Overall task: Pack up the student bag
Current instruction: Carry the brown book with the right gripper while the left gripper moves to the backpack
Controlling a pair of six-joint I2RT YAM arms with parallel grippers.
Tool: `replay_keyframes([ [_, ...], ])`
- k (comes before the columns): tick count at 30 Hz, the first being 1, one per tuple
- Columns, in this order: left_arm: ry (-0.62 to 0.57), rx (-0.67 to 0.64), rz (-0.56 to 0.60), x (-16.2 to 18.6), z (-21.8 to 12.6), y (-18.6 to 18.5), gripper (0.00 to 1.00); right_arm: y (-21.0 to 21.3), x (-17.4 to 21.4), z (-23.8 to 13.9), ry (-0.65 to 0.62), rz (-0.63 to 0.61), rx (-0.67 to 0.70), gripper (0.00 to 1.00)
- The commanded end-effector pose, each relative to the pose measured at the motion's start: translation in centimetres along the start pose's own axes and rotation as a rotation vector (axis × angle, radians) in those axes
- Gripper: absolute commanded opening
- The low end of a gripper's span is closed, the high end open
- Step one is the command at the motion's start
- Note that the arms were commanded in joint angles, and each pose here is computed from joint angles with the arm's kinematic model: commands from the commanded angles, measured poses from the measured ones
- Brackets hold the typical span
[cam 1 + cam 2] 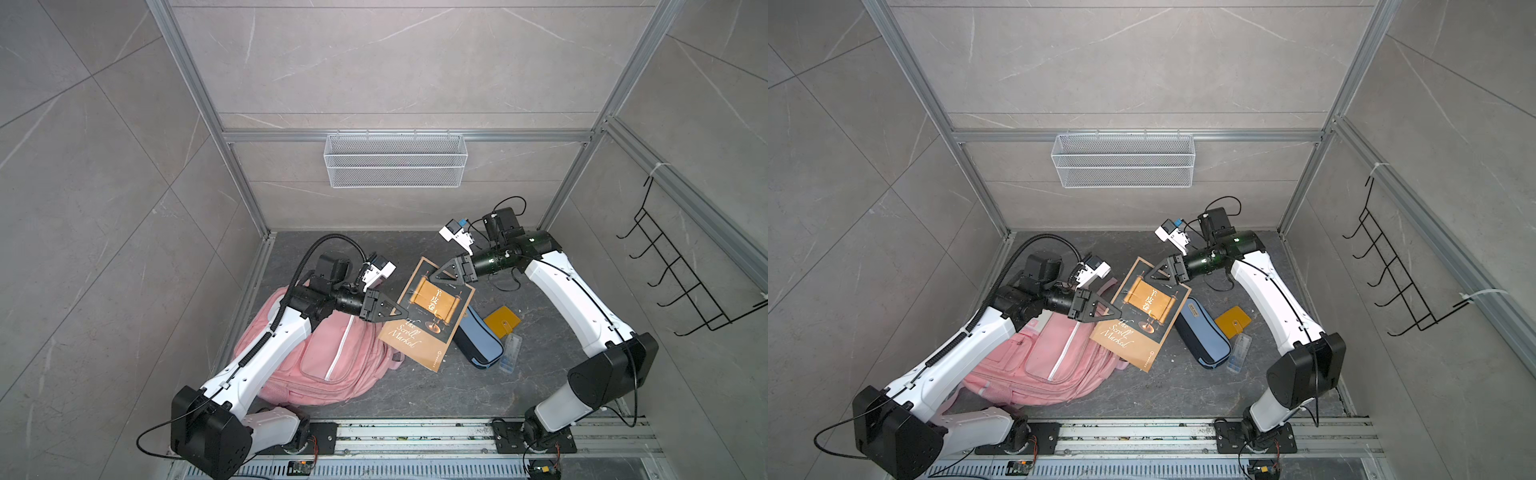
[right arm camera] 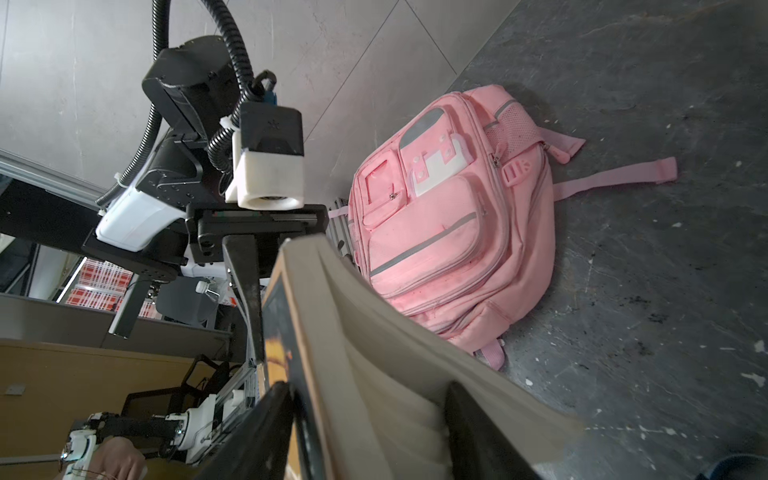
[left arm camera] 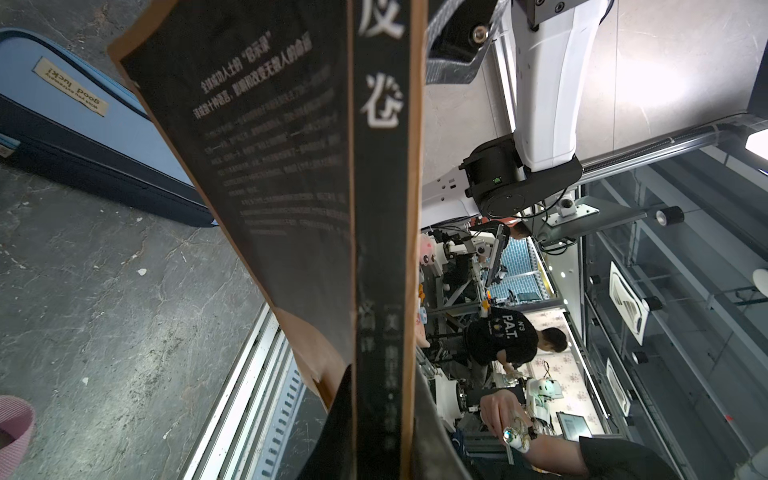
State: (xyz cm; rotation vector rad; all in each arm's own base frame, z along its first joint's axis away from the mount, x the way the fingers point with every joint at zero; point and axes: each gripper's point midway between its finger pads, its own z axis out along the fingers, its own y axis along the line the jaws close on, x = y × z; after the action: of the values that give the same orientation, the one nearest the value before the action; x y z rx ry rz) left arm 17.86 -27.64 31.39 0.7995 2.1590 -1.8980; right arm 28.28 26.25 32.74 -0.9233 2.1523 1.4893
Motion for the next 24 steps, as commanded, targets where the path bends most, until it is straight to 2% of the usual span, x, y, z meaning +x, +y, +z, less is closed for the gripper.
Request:
replay_keyframes([
  [1,-0.003,0.043,0.15,-1.1,-0.6,-3.2,0.0,1.4,0.7,0.1,0.017,0.012,-0.055,0.44],
  [8,0.024,-0.009,0.148,-0.1,-0.9,-3.0,0.0,1.4,1.6,0.3,0.015,0.032,-0.063,0.36],
  [13,0.025,-0.069,0.131,0.4,-0.9,-1.4,0.0,1.6,2.0,0.5,0.02,0.029,-0.064,0.18],
  [16,0.01,-0.154,0.123,0.0,-1.2,0.3,0.02,1.3,2.0,0.3,0.02,0.017,-0.033,0.02],
  [22,-0.062,-0.455,0.063,-1.0,-4.1,5.3,0.56,-1.2,1.5,-0.7,0.023,0.02,0.149,0.0],
  [23,-0.066,-0.54,0.036,-0.9,-4.9,6.6,0.64,-2.1,1.4,-1.0,0.02,0.032,0.206,0.0],
  [24,-0.063,-0.628,0.008,-0.6,-5.9,7.9,0.67,-3.0,1.2,-1.3,0.011,0.048,0.263,0.0],
])
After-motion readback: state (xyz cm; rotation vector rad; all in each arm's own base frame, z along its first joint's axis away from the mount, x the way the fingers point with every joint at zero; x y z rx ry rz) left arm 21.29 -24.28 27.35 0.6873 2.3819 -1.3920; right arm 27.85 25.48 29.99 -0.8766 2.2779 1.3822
